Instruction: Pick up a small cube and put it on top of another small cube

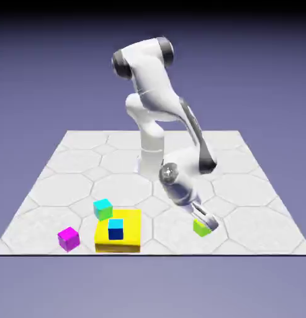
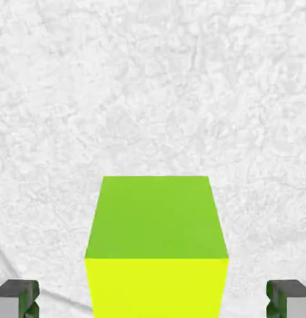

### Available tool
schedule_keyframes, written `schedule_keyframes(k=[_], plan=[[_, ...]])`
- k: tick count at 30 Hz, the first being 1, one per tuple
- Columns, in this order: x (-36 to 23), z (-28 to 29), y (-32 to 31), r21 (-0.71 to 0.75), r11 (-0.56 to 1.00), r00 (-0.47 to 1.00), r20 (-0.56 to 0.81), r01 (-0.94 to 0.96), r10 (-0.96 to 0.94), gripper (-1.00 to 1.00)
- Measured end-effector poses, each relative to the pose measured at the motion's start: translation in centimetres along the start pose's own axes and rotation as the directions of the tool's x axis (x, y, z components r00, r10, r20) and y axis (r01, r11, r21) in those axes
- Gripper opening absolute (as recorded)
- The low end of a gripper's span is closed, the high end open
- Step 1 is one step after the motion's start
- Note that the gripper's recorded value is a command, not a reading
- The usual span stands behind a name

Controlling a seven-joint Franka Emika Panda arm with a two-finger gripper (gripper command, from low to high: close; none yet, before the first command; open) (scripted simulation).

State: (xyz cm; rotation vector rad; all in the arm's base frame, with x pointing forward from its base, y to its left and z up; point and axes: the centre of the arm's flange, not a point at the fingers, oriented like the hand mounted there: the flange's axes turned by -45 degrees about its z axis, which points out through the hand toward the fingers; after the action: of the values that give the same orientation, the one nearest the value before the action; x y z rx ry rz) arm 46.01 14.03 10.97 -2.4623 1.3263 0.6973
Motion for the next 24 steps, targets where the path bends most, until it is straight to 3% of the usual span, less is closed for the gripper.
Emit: schedule_keyframes(k=[2,6,10,15,20,23,24], plan=[[0.0,0.0,0.0,0.001,1.0,1.0,0.0,0.0,0.0,-1.0],[-0.9,-5.9,-0.1,0.002,1.0,1.0,0.001,0.0,0.0,-1.0],[4.5,-12.7,2.5,0.139,0.949,0.958,-0.012,-0.283,0.287,-1.0],[10.8,-21.9,8.1,0.349,0.709,0.774,0.084,-0.612,0.627,-1.0],[14.9,-30.5,15.3,0.493,0.346,0.526,0.292,-0.798,0.798,-1.0],[16.7,-26.4,13.5,0.493,0.348,0.528,0.292,-0.797,0.797,-1.0],[17.2,-25.0,13.0,0.492,0.348,0.527,0.291,-0.798,0.798,1.0]])
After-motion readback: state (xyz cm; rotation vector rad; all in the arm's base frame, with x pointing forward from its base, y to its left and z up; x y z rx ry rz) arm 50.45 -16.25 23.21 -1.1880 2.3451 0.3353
